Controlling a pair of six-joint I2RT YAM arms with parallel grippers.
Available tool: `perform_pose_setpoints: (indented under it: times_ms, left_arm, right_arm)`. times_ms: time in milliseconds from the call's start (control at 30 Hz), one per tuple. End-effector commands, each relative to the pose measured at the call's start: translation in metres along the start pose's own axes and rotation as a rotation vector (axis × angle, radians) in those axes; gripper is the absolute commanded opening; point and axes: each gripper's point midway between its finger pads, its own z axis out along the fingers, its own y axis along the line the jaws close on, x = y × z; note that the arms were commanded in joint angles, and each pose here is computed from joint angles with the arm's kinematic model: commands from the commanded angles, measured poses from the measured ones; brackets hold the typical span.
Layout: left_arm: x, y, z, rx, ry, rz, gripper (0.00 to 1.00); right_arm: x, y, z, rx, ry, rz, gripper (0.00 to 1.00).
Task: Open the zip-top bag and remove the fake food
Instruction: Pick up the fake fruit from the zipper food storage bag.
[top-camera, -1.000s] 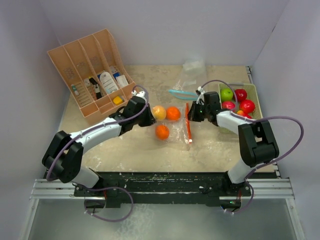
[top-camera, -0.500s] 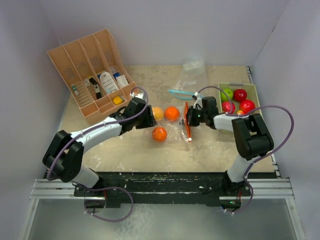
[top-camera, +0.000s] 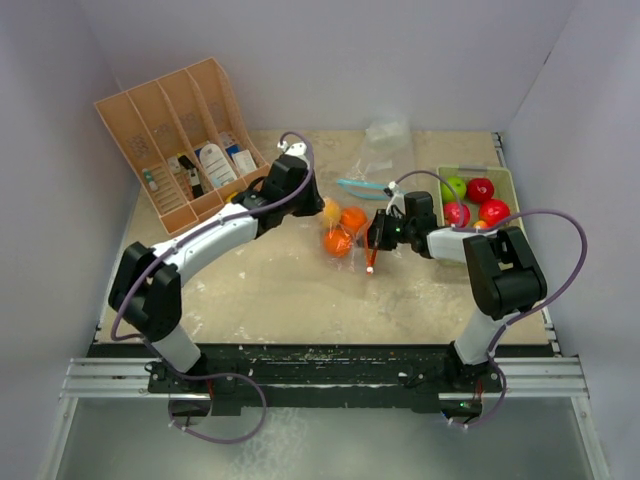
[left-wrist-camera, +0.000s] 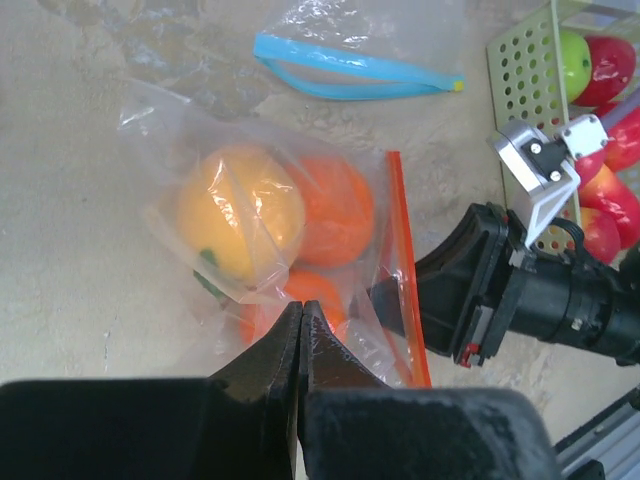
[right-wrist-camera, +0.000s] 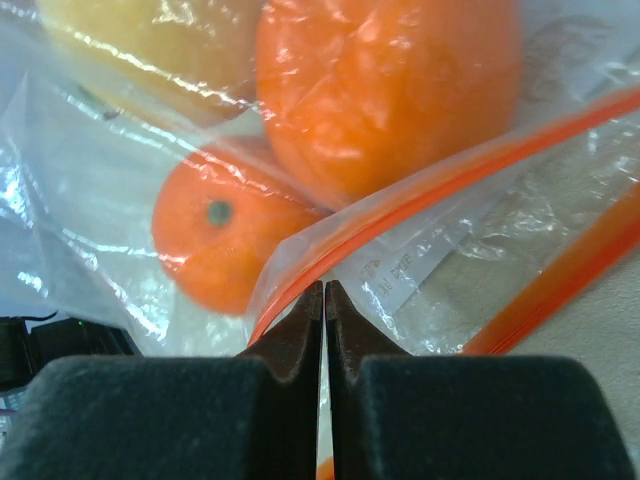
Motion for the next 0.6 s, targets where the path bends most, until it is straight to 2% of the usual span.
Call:
perform_pose_setpoints:
  times_ms: [0, 100, 233, 367, 433, 567]
  left_arm:
    - [-0.019, -0.007, 0.002, -0.022, -0.027, 0.044, 0.00]
    - [-0.019, 0.011, -0.012, -0.082, -0.057, 0.032, 0.05]
    - [-0.031, 0.024, -0.051, -0.073, -0.158, -0.015, 0.10]
    - [-0.031, 0.024, -0.061, -0.056, -0.148, 0.002, 0.10]
    - [-0.025, 0.027, -0.056, -0.068, -0.120, 0.000, 0.05]
    - [-0.040, 0.012, -0.055, -0.006, -0.177, -0.005, 0.02]
  right_arm:
    - [-0.006, 0.008, -0.002, -0.027, -0.001, -0.022, 0.04]
    - [-0.006, 0.006, -0.003, -0.013, -0.003, -0.026, 0.04]
    - [-0.008, 0.004, 0.000, -0.013, -0.004, -0.024, 0.05]
    - [-0.012, 0.006, 0.002, -0.026, -0.008, -0.035, 0.06]
    - [-0.010, 0.004, 0.003, -0.026, -0.001, -0.031, 0.07]
    - [-0.008, 0.004, 0.006, -0.035, 0.010, -0.027, 0.10]
